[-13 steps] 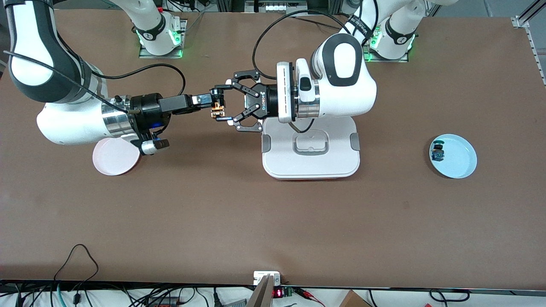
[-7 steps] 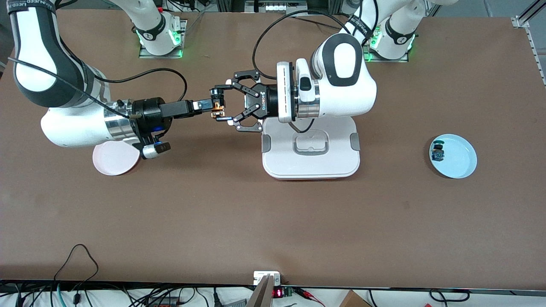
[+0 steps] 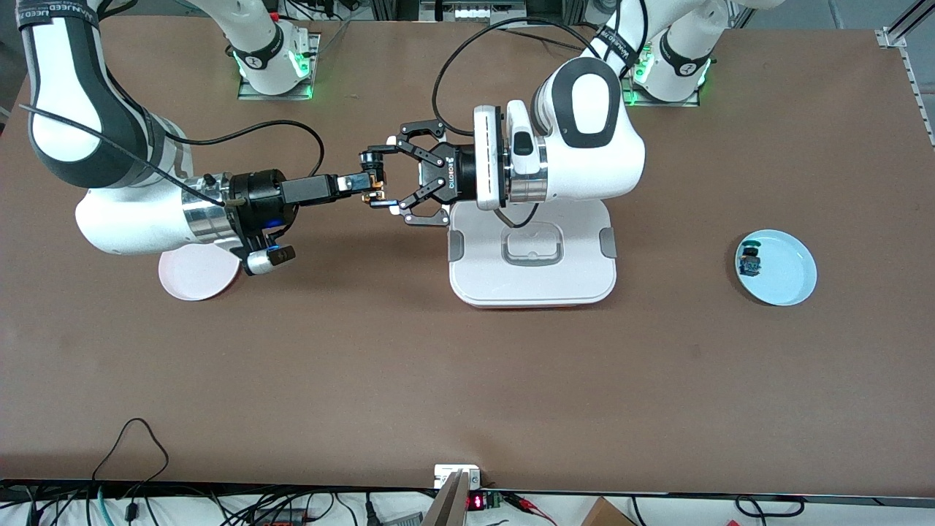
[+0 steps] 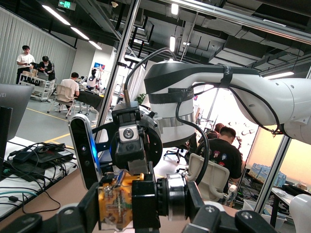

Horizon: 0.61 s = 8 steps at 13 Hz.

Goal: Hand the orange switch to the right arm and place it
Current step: 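Close the right gripper on the switch held by the left gripper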

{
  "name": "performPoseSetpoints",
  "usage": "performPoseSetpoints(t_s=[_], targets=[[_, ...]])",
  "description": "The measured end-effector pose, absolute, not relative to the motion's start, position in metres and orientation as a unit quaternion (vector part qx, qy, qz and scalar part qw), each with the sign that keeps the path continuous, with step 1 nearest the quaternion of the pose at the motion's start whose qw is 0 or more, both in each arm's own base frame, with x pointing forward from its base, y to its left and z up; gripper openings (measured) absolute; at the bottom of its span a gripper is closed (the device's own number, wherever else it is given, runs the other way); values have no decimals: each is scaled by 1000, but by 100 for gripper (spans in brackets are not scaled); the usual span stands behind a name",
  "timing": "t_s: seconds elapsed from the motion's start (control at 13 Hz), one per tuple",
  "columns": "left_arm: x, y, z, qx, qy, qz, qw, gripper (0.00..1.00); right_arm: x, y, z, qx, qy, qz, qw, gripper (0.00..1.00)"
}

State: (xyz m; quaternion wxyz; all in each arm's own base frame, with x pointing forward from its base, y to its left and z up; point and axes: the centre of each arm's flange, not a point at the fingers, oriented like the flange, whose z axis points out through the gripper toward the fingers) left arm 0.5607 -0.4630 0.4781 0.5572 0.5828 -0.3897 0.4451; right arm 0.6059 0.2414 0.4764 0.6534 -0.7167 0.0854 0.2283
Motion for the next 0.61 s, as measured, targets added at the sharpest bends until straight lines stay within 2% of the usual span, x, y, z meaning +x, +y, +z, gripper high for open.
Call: performPoseSetpoints(t_s=[0.23, 0.38, 0.61], targets=[[561, -463, 478, 582, -390, 445, 557, 73, 606, 241, 477, -717, 85, 228, 653, 85], [561, -463, 478, 582, -390, 446, 557, 73, 605, 242, 478, -715, 81, 232, 654, 81], [561, -463, 480, 581, -390, 447, 557, 73, 604, 241, 482, -711, 83, 244, 654, 44]])
